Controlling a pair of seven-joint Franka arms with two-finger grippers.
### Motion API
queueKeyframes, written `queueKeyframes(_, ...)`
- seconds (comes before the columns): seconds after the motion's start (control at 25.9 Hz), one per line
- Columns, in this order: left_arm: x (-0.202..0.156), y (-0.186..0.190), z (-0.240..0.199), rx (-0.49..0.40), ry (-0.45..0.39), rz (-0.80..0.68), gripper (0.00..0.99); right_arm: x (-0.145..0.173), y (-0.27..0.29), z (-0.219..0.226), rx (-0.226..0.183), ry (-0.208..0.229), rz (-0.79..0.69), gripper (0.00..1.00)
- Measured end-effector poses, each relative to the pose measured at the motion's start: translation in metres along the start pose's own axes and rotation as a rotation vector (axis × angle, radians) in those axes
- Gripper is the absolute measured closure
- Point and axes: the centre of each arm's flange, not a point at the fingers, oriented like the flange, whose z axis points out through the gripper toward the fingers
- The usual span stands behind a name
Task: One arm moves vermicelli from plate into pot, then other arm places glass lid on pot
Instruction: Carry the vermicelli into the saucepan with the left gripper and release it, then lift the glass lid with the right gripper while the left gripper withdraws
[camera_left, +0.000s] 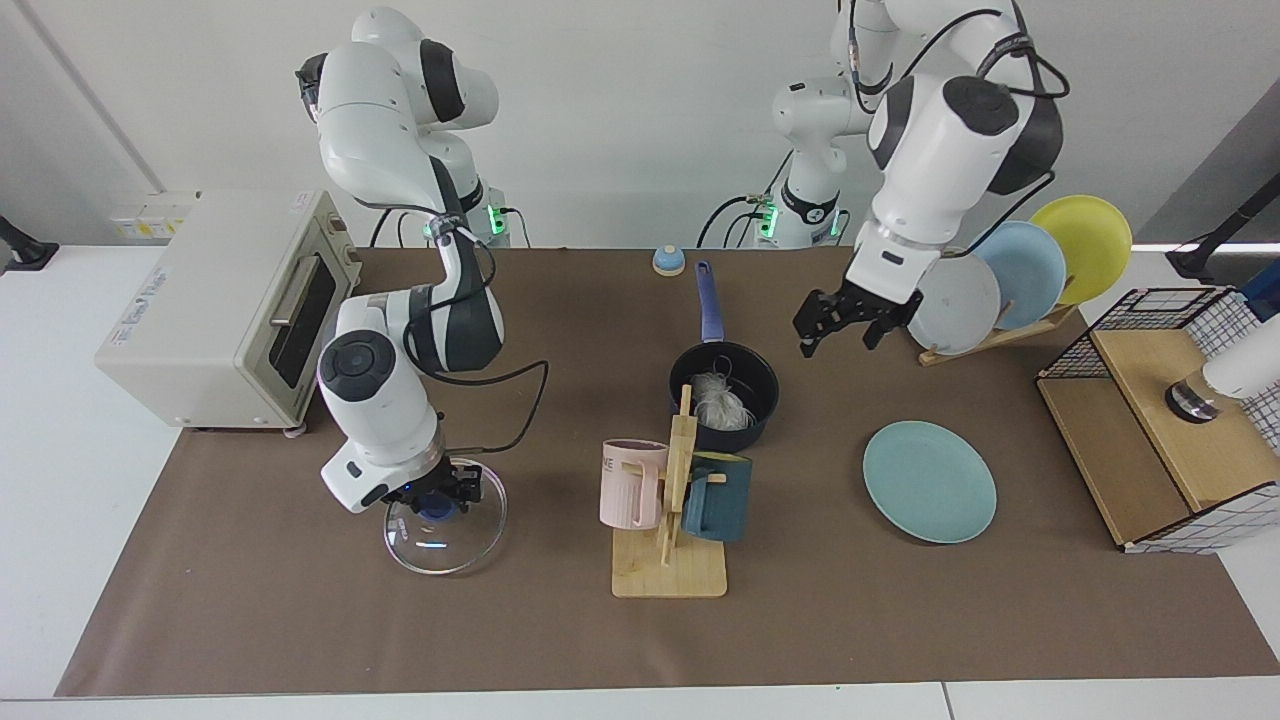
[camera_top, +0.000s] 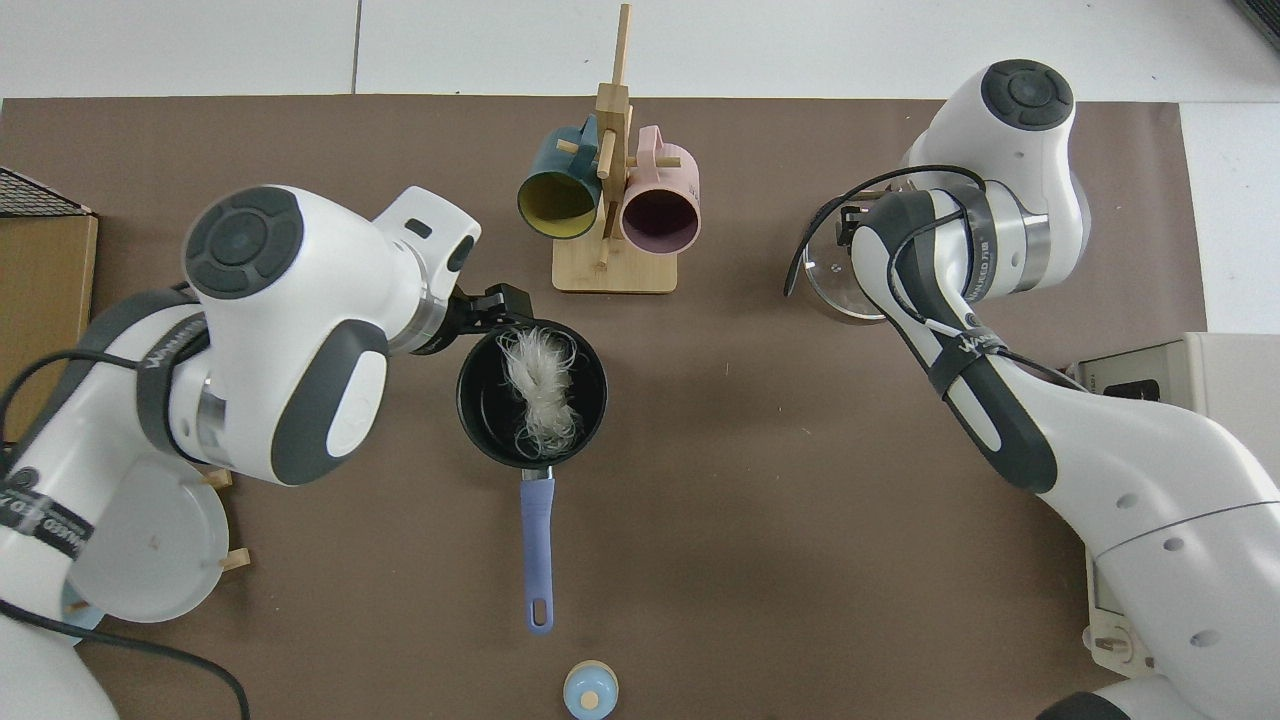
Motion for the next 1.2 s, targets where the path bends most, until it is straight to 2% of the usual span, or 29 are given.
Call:
queueKeyframes(0.19,-0.009,-0.042,-0.036,0.041,-0.017,0.08,0.0,-0.018,-0.021,-0.057,-0.002,-0.004,0.015,0.35)
queueKeyframes(0.39,-0.015,-0.067,-0.045,0.113,-0.054,0.161,0.004,-0.049,-0.05,-0.112,0.0,0.021,0.025,0.35)
queueKeyframes(0.5,-0.016,-0.078,-0.044,0.178,-0.079,0.24,0.004,-0.077,-0.058,-0.138,0.012,0.016,0.02,0.35)
queueKeyframes(0.62,-0.015,-0.085,-0.044,0.225,-0.09,0.284,0.004,-0.111,-0.07,-0.158,0.024,0.006,0.022,0.35)
queueKeyframes(0.77,-0.018,-0.087,-0.043,0.309,-0.109,0.322,0.004,-0.156,-0.116,-0.171,0.022,0.0,0.06,0.35)
queueKeyframes(0.93,-0.025,-0.085,-0.04,0.364,-0.156,0.334,0.004,-0.181,-0.165,-0.175,0.026,0.002,0.059,0.35)
queueKeyframes(1.08,-0.029,-0.085,-0.037,0.359,-0.173,0.243,0.004,-0.2,-0.226,-0.169,0.031,-0.001,0.096,0.35)
queueKeyframes(1.2,-0.03,-0.084,-0.034,0.25,-0.189,0.169,0.004,-0.203,-0.276,-0.158,0.024,-0.014,0.131,0.35)
